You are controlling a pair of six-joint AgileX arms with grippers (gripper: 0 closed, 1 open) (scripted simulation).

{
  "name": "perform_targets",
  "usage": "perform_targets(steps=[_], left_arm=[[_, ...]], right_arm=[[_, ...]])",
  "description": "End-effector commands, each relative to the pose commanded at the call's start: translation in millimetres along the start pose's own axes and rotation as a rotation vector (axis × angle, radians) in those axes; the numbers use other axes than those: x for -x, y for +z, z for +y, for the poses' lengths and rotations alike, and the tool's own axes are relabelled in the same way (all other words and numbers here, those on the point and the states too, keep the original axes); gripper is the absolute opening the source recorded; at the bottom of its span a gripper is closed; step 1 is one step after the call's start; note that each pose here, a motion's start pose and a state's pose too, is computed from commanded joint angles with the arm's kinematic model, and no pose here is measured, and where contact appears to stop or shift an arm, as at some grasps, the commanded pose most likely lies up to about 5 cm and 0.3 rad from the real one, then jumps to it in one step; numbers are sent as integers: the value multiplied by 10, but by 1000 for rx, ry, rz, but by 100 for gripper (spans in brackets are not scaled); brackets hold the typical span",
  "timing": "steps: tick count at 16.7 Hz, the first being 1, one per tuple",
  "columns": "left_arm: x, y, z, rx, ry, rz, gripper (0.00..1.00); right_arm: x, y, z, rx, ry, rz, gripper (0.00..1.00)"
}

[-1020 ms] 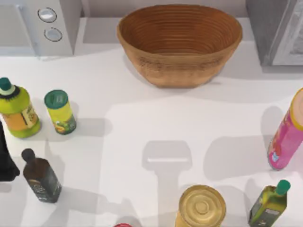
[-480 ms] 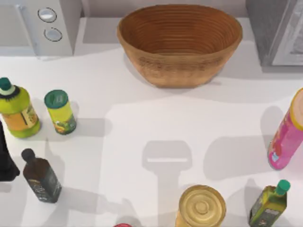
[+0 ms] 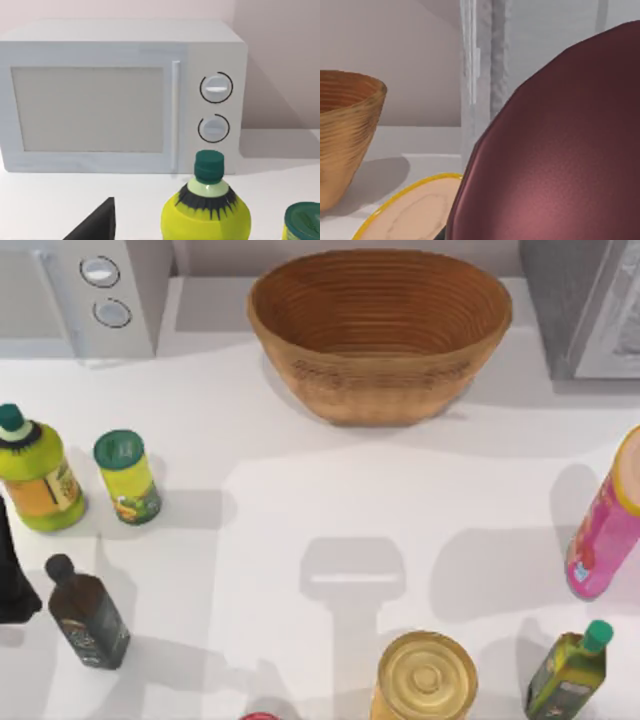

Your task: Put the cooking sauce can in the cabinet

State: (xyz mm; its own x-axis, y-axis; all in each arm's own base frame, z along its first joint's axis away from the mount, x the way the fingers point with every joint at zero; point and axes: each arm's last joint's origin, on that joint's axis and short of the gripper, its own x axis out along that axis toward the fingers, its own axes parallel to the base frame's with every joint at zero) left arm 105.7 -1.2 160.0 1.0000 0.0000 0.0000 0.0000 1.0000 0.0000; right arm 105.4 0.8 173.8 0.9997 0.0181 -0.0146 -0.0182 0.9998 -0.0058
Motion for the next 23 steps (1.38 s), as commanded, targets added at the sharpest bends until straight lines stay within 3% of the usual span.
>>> perform_targets(steps=[3, 10, 17, 23], left_arm=[[0, 0, 0, 0, 0, 0, 100], [0, 0, 0, 0, 0, 0, 100], [0, 0, 0, 0, 0, 0, 100], [0, 0, 0, 0, 0, 0, 100]], right_arm=[[-1, 379, 20, 1, 9, 4, 0], [-90, 1689, 71, -3, 14, -61, 0], [-552, 2396, 116, -2, -43, 36, 0], [-930, 3094, 245, -4, -27, 10, 0]])
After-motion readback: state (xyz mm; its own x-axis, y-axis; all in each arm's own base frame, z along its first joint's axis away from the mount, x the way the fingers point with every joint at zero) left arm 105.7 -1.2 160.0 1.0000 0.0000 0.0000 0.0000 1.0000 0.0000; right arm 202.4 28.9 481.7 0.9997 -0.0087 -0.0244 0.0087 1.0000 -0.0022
